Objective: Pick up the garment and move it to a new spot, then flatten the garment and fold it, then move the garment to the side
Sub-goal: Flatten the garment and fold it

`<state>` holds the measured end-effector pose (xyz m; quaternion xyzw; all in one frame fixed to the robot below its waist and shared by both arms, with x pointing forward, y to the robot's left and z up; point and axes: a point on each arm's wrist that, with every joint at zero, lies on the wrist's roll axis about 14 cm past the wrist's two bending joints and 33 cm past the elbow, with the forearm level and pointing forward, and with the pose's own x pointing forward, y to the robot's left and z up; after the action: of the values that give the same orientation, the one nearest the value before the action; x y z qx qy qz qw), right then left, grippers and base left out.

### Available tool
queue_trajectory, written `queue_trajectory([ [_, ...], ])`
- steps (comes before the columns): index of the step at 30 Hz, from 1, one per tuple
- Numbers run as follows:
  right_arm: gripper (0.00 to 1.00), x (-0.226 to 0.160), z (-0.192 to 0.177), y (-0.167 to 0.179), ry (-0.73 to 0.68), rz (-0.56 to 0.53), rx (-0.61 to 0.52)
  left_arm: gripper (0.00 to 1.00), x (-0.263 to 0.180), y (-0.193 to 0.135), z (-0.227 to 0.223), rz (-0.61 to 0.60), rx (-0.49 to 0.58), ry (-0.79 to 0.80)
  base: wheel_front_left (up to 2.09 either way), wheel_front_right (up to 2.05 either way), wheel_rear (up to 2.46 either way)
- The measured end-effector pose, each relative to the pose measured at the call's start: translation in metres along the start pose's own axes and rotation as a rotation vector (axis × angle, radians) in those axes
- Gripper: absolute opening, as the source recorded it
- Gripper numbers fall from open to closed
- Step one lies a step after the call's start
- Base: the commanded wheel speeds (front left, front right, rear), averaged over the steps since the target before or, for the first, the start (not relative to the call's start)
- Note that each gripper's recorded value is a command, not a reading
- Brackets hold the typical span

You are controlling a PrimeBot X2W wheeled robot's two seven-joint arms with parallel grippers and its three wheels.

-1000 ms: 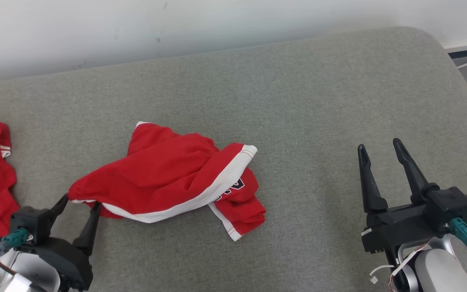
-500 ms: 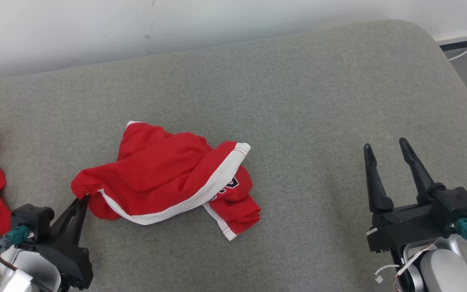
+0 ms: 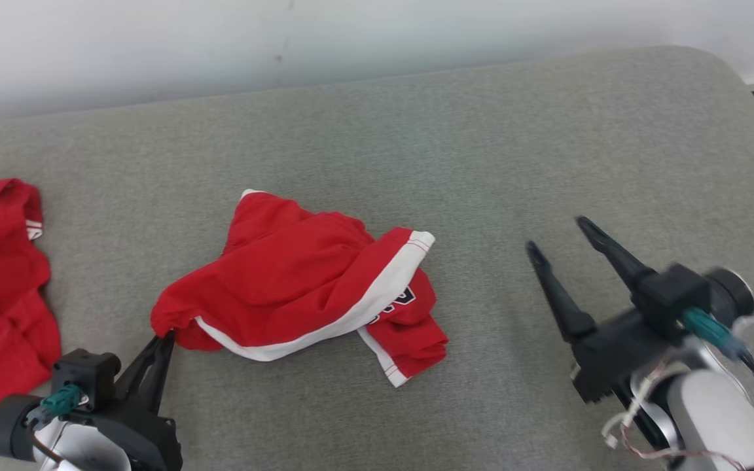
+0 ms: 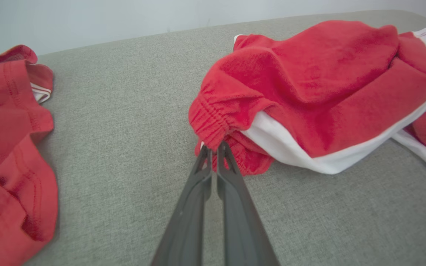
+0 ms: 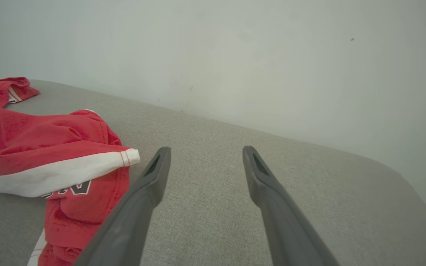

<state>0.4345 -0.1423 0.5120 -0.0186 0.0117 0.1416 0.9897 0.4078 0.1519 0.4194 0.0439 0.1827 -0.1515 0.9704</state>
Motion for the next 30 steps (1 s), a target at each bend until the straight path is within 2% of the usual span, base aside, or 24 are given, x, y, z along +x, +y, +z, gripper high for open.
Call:
queue_trajectory([
  [4,1.00,0.024,0.004,0.027,0.043,0.114,-0.017,0.00,-0.005,0.002,0.000,0.010,-0.006,-0.004,0.00,0.00,0.00],
  [8,1.00,0.046,0.000,0.044,0.110,0.180,-0.011,0.00,-0.007,0.000,0.003,0.010,-0.011,-0.010,0.00,0.00,0.00],
  [12,1.00,0.057,-0.026,0.073,0.247,0.264,0.047,0.00,-0.007,0.003,0.009,0.017,-0.013,-0.027,0.00,0.00,0.00],
  [15,1.00,0.059,-0.046,0.087,0.337,0.309,0.045,0.00,-0.007,0.008,0.010,0.030,-0.014,-0.026,0.00,0.00,0.00],
  [21,1.00,0.066,-0.058,0.108,0.405,0.392,0.037,0.00,-0.010,0.013,0.001,0.045,-0.028,-0.004,0.00,0.00,0.00],
  [23,0.72,0.069,-0.059,0.113,0.415,0.410,0.039,0.00,-0.011,0.016,-0.002,0.053,-0.029,0.004,0.00,0.00,0.00],
  [24,0.50,0.070,-0.059,0.115,0.420,0.417,0.035,0.00,-0.011,0.017,-0.003,0.055,-0.030,0.006,0.00,0.00,0.00],
  [25,0.42,0.070,-0.060,0.116,0.423,0.421,0.034,0.00,-0.011,0.017,-0.003,0.056,-0.031,0.008,0.00,0.00,0.00],
  [27,0.18,0.069,-0.064,0.115,0.442,0.421,0.038,0.00,-0.011,0.018,-0.004,0.057,-0.031,0.011,0.00,0.00,0.00],
  [28,0.13,0.069,-0.064,0.115,0.442,0.421,0.038,0.00,-0.011,0.018,-0.004,0.057,-0.031,0.011,0.00,0.00,0.00],
  [30,0.13,0.067,-0.070,0.112,0.467,0.420,0.037,0.00,-0.011,0.018,-0.005,0.057,-0.031,0.012,0.00,0.00,0.00],
])
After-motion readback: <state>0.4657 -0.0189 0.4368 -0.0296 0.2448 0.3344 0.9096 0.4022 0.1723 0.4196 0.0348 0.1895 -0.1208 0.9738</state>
